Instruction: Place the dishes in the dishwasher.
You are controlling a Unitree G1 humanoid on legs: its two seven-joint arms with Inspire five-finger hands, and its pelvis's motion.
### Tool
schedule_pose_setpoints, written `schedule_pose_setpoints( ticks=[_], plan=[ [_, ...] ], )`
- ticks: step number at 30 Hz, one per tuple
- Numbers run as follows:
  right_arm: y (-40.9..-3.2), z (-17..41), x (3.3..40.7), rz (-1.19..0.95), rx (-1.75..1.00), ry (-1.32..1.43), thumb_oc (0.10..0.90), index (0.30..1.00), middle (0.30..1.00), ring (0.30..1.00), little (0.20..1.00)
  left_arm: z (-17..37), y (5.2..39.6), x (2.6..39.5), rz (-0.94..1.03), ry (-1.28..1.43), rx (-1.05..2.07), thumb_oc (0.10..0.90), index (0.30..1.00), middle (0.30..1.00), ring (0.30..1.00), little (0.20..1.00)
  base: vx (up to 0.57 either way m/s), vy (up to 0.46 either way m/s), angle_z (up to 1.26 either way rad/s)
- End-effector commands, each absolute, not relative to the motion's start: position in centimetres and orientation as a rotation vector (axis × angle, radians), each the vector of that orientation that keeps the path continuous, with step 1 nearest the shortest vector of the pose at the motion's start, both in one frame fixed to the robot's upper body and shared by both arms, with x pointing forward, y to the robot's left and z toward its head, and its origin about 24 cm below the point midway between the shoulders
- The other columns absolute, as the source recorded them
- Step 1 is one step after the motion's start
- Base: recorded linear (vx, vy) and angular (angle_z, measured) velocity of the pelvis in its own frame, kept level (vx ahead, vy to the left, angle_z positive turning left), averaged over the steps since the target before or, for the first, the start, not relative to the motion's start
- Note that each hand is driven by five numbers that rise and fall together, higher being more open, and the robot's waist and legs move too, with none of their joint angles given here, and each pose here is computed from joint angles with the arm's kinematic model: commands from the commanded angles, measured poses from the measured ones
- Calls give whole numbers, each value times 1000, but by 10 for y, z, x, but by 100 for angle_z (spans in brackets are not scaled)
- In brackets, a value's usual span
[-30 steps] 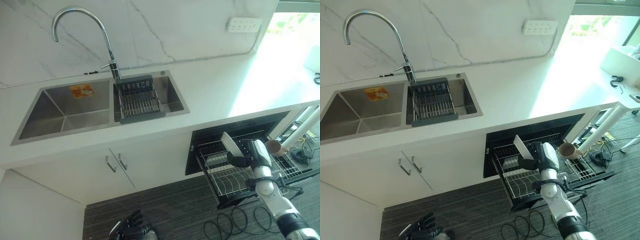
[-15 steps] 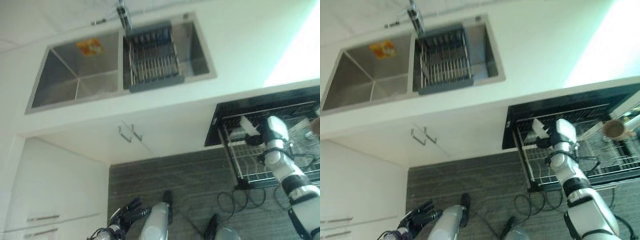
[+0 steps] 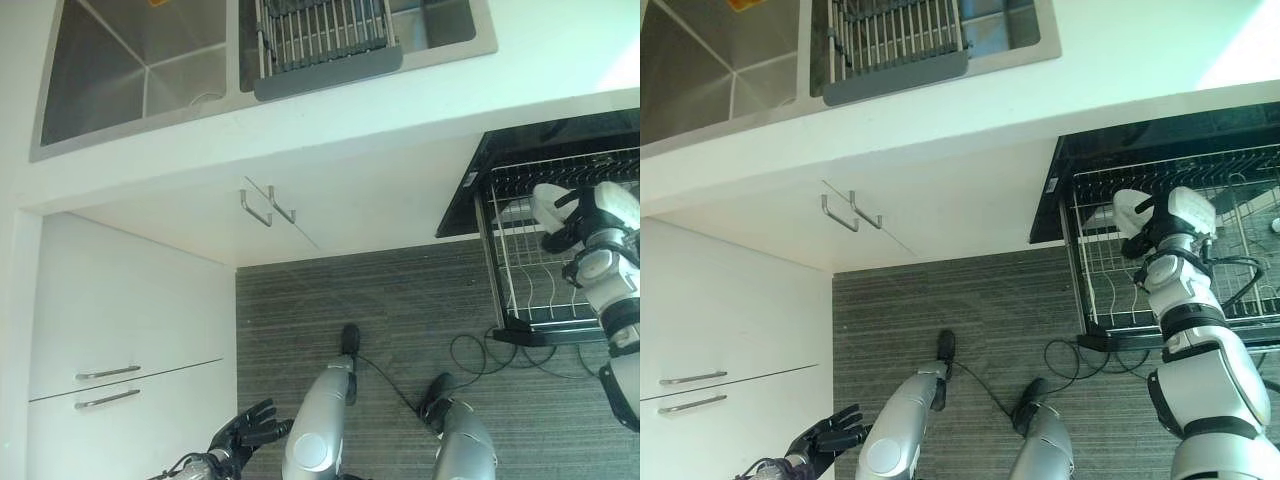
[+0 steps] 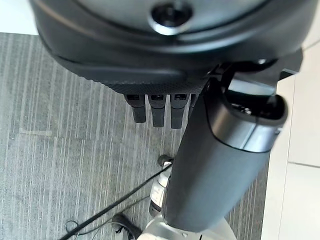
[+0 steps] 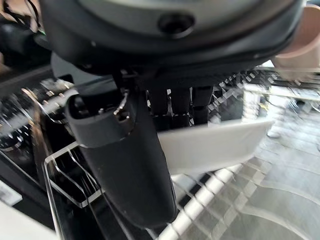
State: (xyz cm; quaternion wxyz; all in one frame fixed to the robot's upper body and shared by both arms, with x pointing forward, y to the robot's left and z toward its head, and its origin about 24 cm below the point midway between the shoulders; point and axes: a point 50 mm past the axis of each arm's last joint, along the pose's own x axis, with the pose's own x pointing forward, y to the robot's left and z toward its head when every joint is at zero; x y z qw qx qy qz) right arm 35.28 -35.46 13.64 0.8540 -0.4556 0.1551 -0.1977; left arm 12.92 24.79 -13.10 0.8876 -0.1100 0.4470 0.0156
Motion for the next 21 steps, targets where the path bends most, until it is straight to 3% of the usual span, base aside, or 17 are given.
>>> schedule_pose_setpoints(
  ticks=[1,10,15,21],
  plan=[
    [-368,142,346,-397,-874,335,800,900,900,900,900,-134,278,90,74,1035,-156,800,900,900,900,900,1,8,-8],
    [-360,155,346,-229,-784,279,800,900,900,900,900,-131,292,84,112,1053,-122,800,900,900,900,900,27,9,-15],
    [-365,168,334,-276,-723,181,800,900,900,900,900,-134,293,69,148,1085,-133,800,900,900,900,900,71,49,-14],
    [-386,153,293,-396,-517,116,800,900,900,900,900,-144,283,40,223,1133,-191,800,900,900,900,900,99,77,-17]
  ],
)
